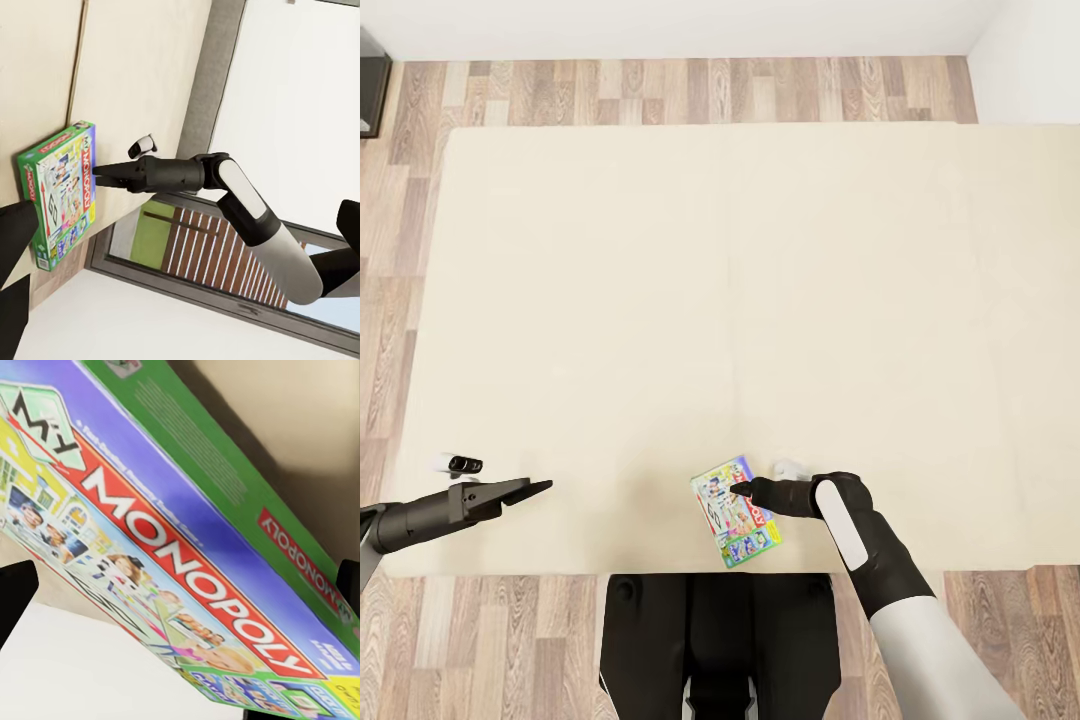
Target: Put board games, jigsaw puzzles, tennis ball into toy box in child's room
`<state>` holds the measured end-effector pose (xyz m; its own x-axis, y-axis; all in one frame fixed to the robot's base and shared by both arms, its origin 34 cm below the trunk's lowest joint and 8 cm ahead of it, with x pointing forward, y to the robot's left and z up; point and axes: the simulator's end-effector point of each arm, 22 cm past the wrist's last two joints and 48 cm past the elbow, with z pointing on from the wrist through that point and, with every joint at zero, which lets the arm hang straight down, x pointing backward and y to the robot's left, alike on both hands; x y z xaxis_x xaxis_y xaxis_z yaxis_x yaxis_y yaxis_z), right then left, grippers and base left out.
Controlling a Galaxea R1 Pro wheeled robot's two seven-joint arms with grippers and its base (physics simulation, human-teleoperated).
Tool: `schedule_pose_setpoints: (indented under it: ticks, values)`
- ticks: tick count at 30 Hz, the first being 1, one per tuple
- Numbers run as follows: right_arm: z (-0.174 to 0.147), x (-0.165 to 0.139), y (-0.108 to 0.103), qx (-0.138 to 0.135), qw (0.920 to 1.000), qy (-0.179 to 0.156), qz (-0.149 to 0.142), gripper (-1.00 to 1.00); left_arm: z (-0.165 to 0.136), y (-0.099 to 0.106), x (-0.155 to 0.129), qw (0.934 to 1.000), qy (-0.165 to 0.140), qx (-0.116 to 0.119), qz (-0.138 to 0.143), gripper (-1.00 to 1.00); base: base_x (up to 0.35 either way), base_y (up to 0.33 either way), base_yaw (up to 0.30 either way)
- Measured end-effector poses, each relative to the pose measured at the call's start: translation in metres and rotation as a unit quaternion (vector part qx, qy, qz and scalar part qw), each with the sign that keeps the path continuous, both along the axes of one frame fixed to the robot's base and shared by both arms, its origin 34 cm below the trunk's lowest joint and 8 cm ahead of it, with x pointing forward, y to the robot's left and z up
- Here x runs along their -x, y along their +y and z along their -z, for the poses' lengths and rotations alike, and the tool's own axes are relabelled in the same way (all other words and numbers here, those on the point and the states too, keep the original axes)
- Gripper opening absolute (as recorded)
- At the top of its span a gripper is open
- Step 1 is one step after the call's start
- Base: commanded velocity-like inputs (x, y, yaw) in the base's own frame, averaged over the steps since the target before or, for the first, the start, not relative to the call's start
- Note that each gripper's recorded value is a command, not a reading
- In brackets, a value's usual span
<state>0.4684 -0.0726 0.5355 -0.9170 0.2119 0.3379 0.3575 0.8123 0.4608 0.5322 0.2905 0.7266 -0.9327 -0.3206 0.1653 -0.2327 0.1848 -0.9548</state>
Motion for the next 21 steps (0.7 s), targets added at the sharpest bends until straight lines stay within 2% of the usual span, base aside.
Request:
schedule_pose_setpoints:
  ticks: [21]
  values:
    - [0.0002, 0.0006, -0.0001, 0.0, 1.0, 0.001, 0.0, 1.0, 0.0003, -0.0004, 0.0004, 1.0, 0.001, 0.0, 0.001, 1.0, 0.0, 0.052, 0.0]
